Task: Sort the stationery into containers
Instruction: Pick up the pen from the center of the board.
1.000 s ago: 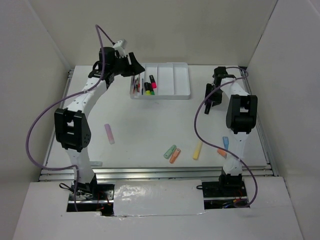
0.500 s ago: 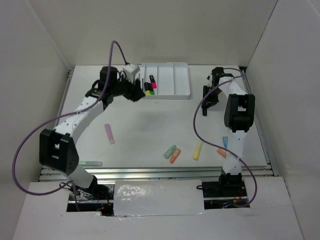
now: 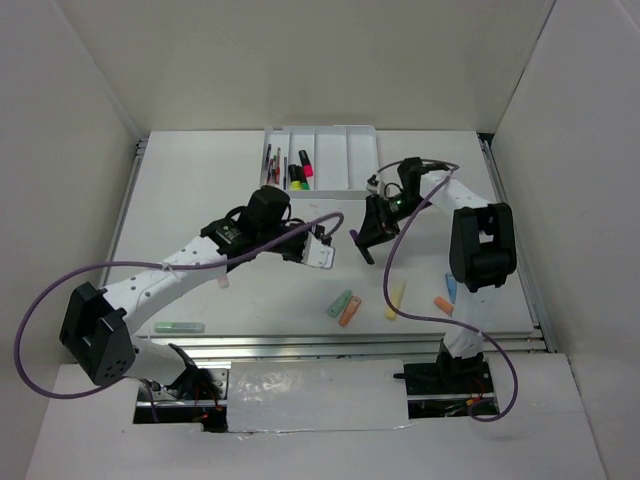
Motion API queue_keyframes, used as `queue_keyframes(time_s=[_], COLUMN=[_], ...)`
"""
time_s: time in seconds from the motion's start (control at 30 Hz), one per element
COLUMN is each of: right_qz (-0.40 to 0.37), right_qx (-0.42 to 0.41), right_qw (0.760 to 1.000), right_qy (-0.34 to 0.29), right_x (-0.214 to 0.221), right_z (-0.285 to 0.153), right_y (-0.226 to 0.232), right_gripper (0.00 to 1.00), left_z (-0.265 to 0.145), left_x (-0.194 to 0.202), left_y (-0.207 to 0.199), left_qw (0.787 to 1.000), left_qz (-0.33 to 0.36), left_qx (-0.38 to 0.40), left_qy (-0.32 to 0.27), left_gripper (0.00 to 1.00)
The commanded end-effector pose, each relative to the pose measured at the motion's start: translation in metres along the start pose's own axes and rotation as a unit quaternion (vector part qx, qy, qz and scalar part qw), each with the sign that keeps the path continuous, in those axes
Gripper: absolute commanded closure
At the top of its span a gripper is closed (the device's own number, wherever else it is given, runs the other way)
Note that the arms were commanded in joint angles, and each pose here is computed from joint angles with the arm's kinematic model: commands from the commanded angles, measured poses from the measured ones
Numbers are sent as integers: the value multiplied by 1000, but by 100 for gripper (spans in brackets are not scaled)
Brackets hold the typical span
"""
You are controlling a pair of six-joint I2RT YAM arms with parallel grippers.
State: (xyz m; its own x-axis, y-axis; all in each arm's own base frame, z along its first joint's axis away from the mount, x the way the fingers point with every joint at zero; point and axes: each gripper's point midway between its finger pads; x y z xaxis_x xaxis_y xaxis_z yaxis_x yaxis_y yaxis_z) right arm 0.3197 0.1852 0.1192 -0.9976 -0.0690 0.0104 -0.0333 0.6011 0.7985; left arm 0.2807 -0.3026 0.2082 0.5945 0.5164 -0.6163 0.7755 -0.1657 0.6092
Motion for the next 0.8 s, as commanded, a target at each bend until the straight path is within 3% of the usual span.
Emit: queue_keyframes(time_s=[0.0,0.17,0.33,0.5,0.77], right_qz=[-12,-43,-50,-67,-92], right_qx=[-56,-60,-69,-73,-67], right_qw=[998,995,992,988,983], right_qy=[29,61,91,118,146], right_x=[31,56,70,80,95], right_z=[2,18,29,38,51], right_y=[34,58,68,77,86], right_gripper=[100,100,100,100,100], left_z=[-1,9,17,25,34], left_x=[-33,-52,-47,-43,-36], left_y=[-14,-45,-72,-74,-74], left_qw=[988,974,970,971,971], left_qz=[143,201,199,205,215], left_qx=[29,70,110,104,95], left_qy=[-50,-78,-82,-63,-49], left_gripper=[53,56,50,36,36])
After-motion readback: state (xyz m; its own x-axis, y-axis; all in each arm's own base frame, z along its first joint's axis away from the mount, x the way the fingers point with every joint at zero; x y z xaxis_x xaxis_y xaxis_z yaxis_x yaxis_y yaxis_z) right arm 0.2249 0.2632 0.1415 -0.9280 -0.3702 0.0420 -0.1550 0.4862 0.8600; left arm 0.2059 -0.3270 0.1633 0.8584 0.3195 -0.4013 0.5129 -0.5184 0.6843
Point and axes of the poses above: each gripper's point midway between its finger pads, its own z axis out along the fingers, its own y axis along the line the jaws close on, x = y × z, and after that the axes turned 10 degrees about z, right-handed
